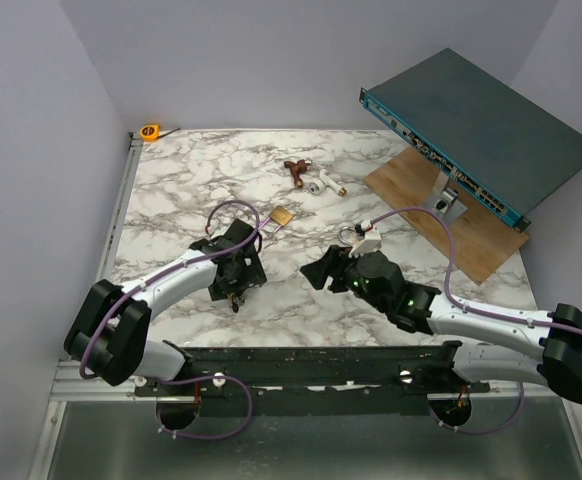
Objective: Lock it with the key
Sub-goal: Pick up the lock from the center of the board.
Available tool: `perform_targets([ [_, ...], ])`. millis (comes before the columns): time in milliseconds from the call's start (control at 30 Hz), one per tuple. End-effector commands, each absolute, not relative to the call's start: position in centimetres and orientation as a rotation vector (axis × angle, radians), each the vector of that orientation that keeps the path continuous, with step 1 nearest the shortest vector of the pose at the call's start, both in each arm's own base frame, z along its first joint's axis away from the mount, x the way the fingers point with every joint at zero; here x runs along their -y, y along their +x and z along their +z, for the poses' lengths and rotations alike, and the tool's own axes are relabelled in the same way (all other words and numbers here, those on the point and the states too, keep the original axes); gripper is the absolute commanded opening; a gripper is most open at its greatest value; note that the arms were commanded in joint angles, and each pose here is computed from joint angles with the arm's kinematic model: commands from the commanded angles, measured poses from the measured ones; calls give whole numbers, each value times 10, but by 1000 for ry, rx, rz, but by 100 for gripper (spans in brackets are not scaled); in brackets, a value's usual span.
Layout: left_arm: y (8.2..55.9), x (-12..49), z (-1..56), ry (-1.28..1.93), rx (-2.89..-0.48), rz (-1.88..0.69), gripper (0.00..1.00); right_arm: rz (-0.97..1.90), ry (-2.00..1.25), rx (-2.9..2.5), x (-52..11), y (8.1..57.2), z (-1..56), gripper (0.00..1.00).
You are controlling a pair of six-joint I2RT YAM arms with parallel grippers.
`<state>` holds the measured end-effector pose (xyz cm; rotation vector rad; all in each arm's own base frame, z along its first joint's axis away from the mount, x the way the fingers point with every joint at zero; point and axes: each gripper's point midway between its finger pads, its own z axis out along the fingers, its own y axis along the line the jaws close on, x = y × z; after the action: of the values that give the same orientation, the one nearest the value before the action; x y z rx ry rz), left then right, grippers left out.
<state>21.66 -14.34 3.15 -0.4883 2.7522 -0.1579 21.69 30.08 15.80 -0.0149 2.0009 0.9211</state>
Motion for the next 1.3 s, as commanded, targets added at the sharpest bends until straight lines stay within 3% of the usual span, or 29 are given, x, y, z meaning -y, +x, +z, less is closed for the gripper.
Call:
perform_targets([
  [0,223,122,37,-639,-2686,-70,88,868,-28,-2010,-296,219,151,70],
  [433,231,138,26,-967,-2658,-224,81,879,-51,-2051,-305,216,143,69],
  [1033,230,116,18,-1101,-2586,-41,66,899,-39,-2075,-304,211,138,69],
  [1267,233,124,14,-1086,-2628,-55,45,914,-41,-2076,-304,209,140,69],
])
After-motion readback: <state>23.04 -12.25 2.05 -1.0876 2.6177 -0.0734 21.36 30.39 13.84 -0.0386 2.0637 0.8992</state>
